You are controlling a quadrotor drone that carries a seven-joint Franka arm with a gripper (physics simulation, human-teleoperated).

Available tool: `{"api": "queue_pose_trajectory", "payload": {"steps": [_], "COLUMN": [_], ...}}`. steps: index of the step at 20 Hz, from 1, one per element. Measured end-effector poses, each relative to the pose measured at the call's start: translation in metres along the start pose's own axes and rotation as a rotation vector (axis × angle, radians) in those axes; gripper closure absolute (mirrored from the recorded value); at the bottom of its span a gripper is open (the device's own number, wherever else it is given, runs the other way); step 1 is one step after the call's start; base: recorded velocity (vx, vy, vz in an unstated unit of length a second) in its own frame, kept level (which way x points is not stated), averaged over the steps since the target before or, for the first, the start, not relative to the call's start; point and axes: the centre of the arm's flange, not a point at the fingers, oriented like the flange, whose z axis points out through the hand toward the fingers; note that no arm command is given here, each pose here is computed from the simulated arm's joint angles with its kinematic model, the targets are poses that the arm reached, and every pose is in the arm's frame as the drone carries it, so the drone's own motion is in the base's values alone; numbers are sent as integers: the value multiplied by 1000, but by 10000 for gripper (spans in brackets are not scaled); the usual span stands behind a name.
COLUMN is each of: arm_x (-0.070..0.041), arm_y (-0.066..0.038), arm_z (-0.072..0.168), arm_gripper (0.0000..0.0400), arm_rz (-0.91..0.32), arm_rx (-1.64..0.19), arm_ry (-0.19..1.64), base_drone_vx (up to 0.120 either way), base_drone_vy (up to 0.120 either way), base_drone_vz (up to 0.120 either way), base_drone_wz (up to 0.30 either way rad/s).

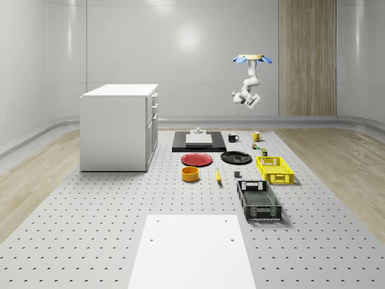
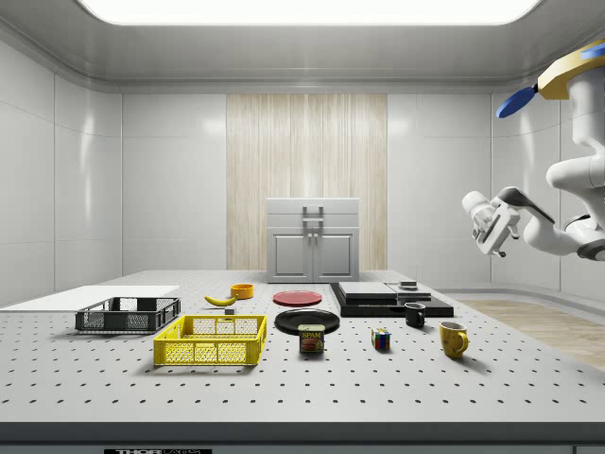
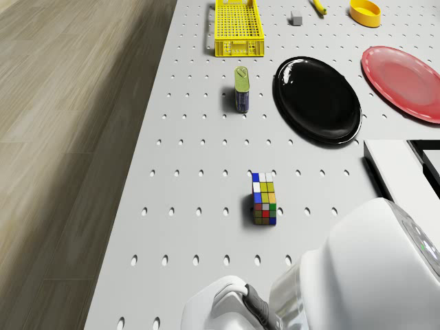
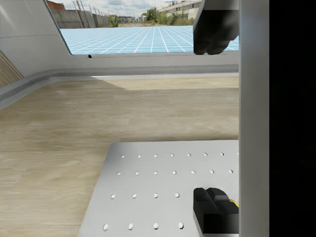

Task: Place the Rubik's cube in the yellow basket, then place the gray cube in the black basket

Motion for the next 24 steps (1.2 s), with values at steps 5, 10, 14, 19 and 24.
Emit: {"api": "queue_pose_trajectory", "payload": {"steps": [5,10,14,19,24], "arm_x": [-27,-37,-41,-43,-44], "arm_y": [-26,-37,-40,-42,-43], "arm_z": [7,14,17,19,19], "arm_gripper": [0,0,0,0,0], "arm_rz": [-10,-14,-16,-17,-17], "arm_rx": [-272,-386,-426,-449,-458], "arm_ry": [276,396,439,463,473], "base_drone_vx": [120,120,120,120,120], "base_drone_vy": [0,-8,-120,-104,0], "base_drone_vz": [-120,-120,-120,-120,-120], "base_drone_wz": [0,0,0,0,0]}}
